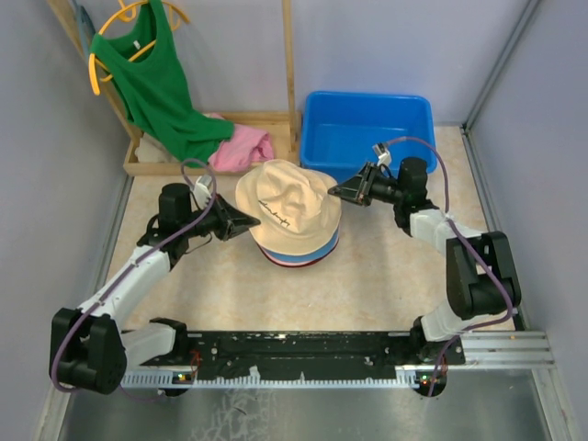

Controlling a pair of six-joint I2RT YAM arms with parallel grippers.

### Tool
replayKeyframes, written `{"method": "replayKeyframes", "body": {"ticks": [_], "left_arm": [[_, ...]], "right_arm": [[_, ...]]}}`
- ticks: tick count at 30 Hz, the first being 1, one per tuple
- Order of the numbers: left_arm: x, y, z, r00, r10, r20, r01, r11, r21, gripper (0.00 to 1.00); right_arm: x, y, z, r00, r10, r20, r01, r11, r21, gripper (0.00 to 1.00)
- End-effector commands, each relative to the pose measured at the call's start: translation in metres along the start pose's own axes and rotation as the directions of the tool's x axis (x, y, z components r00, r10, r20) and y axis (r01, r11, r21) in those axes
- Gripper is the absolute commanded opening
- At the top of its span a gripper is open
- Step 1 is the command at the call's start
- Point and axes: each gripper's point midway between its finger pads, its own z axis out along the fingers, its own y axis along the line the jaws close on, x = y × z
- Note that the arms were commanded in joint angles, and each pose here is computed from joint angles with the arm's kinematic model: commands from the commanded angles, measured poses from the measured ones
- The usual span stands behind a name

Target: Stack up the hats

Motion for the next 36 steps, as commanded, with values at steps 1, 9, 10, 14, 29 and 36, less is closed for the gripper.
{"method": "replayKeyframes", "body": {"ticks": [1, 9, 10, 14, 29, 36], "left_arm": [[-0.007, -0.004, 0.001, 1.000, 0.020, 0.018, -0.020, 0.999, 0.025, 0.00], [-0.002, 0.021, 0.005, 1.000, 0.006, 0.004, -0.006, 1.000, 0.004, 0.00], [-0.001, 0.024, 0.006, 1.000, 0.006, -0.002, -0.006, 1.000, 0.005, 0.00], [0.002, 0.037, 0.011, 1.000, 0.000, -0.029, 0.000, 1.000, -0.001, 0.00], [0.021, 0.093, 0.026, 0.994, -0.019, -0.105, 0.012, 0.998, -0.069, 0.00], [0.035, 0.120, 0.027, 0.990, -0.051, -0.133, 0.035, 0.993, -0.116, 0.00]], "right_arm": [[-0.013, 0.008, -0.009, 0.998, -0.049, 0.051, 0.049, 0.999, -0.006, 0.03], [-0.010, -0.019, -0.022, 0.997, -0.006, 0.074, 0.002, 0.998, 0.065, 0.00], [-0.008, -0.023, -0.022, 0.997, -0.001, 0.073, -0.004, 0.998, 0.070, 0.00], [-0.002, -0.042, -0.021, 0.998, 0.016, 0.063, -0.023, 0.993, 0.114, 0.00], [0.024, -0.097, -0.020, 1.000, 0.021, 0.007, -0.022, 0.959, 0.283, 0.00], [0.031, -0.119, -0.021, 1.000, 0.026, -0.012, -0.020, 0.938, 0.345, 0.00]]}}
